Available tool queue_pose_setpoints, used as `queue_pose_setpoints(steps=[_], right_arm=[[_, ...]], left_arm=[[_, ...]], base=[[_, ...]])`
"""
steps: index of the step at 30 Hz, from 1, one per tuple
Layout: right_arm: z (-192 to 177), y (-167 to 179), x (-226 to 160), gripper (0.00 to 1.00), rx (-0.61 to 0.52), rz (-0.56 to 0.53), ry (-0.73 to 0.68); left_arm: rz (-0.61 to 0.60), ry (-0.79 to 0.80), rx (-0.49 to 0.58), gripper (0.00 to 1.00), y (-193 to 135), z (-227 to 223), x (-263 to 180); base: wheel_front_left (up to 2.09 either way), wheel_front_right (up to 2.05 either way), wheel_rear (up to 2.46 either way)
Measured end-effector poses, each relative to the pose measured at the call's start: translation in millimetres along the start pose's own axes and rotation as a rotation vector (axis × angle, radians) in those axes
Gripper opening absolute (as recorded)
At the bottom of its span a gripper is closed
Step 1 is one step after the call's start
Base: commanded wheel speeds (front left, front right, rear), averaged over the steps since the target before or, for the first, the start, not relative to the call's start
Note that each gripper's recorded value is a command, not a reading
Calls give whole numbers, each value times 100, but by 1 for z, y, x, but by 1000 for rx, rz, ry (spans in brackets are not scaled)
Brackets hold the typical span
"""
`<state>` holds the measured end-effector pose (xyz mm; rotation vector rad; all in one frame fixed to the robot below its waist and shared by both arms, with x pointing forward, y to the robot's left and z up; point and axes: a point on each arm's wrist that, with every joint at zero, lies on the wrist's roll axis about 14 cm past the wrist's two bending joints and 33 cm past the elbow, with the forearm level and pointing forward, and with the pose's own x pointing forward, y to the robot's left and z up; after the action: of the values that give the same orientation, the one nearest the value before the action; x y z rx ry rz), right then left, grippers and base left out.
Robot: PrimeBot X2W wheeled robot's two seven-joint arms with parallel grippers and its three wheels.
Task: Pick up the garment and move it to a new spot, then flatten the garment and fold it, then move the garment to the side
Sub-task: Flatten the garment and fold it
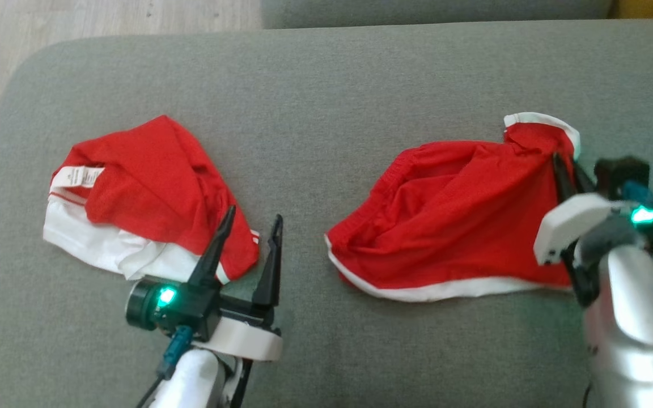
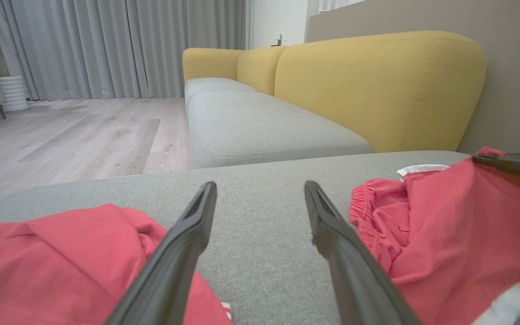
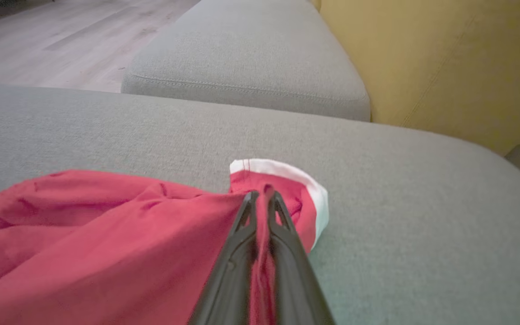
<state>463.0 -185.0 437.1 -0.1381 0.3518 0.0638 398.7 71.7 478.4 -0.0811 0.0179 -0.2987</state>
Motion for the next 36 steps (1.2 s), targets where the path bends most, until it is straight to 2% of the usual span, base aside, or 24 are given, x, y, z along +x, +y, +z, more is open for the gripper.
queue_pose_setpoints(steps=[6,11,12,14,17,25,36], right_arm=[[30,-17,27,0,-125,-12,-21],[28,-12,41,0,-155,11,12],[25,-12,43,100,-162,14,23],[21,-11,46,100,-157,18,36],[29,-16,44,100,-140,5,-18],[70,-8,15,100,12,2,-289],[4,-9,-68,100,239,-29,-285]], left_arm=[[4,0,-6,100,2,0,1],[12,-9,-3,100,6,3,4],[15,-6,-3,100,7,3,4],[18,-4,-2,100,8,2,4],[15,-9,-2,100,7,4,4],[-18,-47,4,100,-4,16,10],[-115,-68,5,100,-36,23,15]], base=[[0,0,0],[0,0,0],[0,0,0],[0,0,0],[0,0,0],[0,0,0],[0,0,0]])
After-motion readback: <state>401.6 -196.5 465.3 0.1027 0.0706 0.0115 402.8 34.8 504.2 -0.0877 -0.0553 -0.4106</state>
